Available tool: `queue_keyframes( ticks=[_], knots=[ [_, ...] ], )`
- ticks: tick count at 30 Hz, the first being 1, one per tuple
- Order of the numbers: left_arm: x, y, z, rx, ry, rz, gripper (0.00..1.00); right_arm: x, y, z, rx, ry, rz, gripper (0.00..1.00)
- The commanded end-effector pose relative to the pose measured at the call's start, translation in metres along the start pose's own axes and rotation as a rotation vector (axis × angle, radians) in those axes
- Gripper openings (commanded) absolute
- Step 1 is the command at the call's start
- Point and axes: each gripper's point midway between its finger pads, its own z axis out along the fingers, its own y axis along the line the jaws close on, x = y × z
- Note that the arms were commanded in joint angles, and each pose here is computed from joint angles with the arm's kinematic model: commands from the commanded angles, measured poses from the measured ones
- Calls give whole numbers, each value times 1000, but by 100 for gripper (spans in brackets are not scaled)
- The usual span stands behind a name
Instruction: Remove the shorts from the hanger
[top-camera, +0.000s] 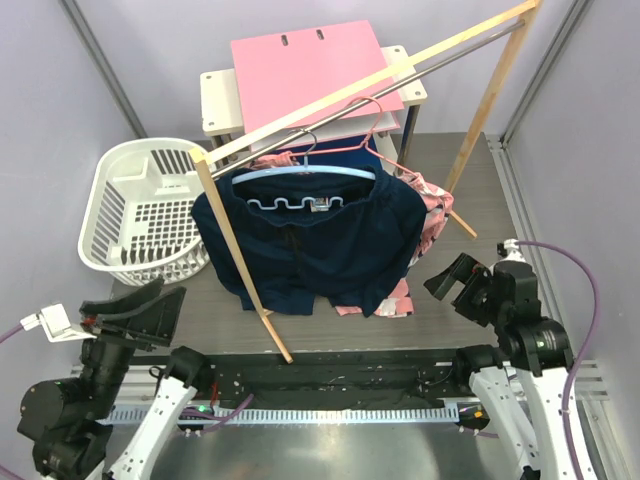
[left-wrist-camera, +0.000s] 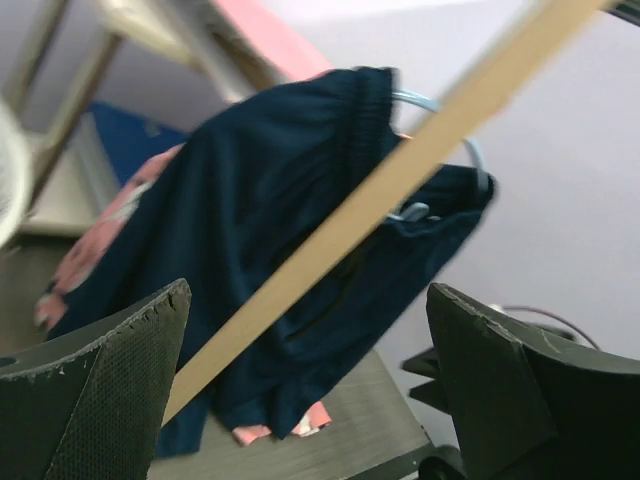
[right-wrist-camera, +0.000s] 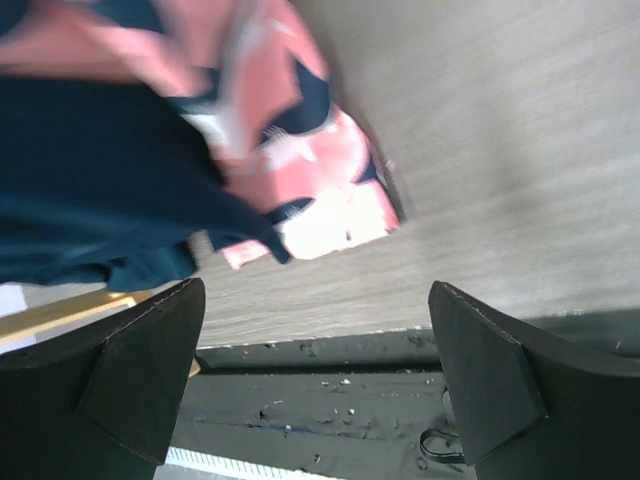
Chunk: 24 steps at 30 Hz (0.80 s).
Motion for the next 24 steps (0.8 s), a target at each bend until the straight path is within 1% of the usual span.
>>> queue_keyframes(
  ticks=[1, 2, 3, 5, 6, 7, 9, 10, 11, 12, 13, 14, 16, 17, 19, 20, 22, 24],
  knots=[
    [-7, 61, -14, -398, -19, -69, 100, -26, 28, -29, -104, -87, -127, 99],
    [-7, 71, -17, -482, -20, -107, 100, -30, 34, -34, -124, -94, -159, 99],
    [-7, 80, -24, -581, 3, -124, 100, -30, 39, -34, -137, -74, -166, 99],
    [-3, 76, -21, -587, 66, -92, 100, -37, 50, -40, -170, -82, -180, 99],
    [-5, 64, -19, -540, 96, -81, 100, -36, 57, -39, -198, -56, -200, 99],
    [0, 55, -13, -501, 149, -60, 100, -39, 64, -42, -225, -55, -213, 99],
    [-6, 49, -16, -503, 137, -105, 100, -49, 82, -50, -284, -78, -228, 99],
    [-11, 49, -18, -512, 97, -140, 100, -52, 90, -50, -308, -67, -236, 99],
    [-15, 46, -18, -490, 81, -145, 100, -61, 102, -59, -347, -98, -253, 99],
    [-20, 39, -12, -435, 56, -153, 100, -66, 108, -62, -366, -108, -266, 99],
    [-24, 34, -15, -392, 30, -164, 100, -69, 119, -60, -400, -93, -275, 99],
    [-27, 32, -13, -369, 11, -191, 100, -76, 129, -68, -434, -107, -286, 99],
    [-29, 30, -7, -335, 10, -214, 100, -85, 147, -75, -497, -116, -294, 99],
    [-30, 35, -4, -365, 8, -213, 100, -88, 159, -80, -542, -105, -305, 99],
    [-29, 34, -1, -371, 62, -180, 100, -92, 171, -84, -584, -97, -319, 99],
    [-29, 33, 6, -392, 107, -118, 100, -95, 180, -86, -609, -68, -332, 99],
    [-30, 35, 10, -431, 152, -51, 100, -95, 187, -87, -629, -37, -370, 99],
    [-26, 33, 19, -444, 223, 35, 100, -97, 199, -93, -668, -32, -422, 99]
  ],
)
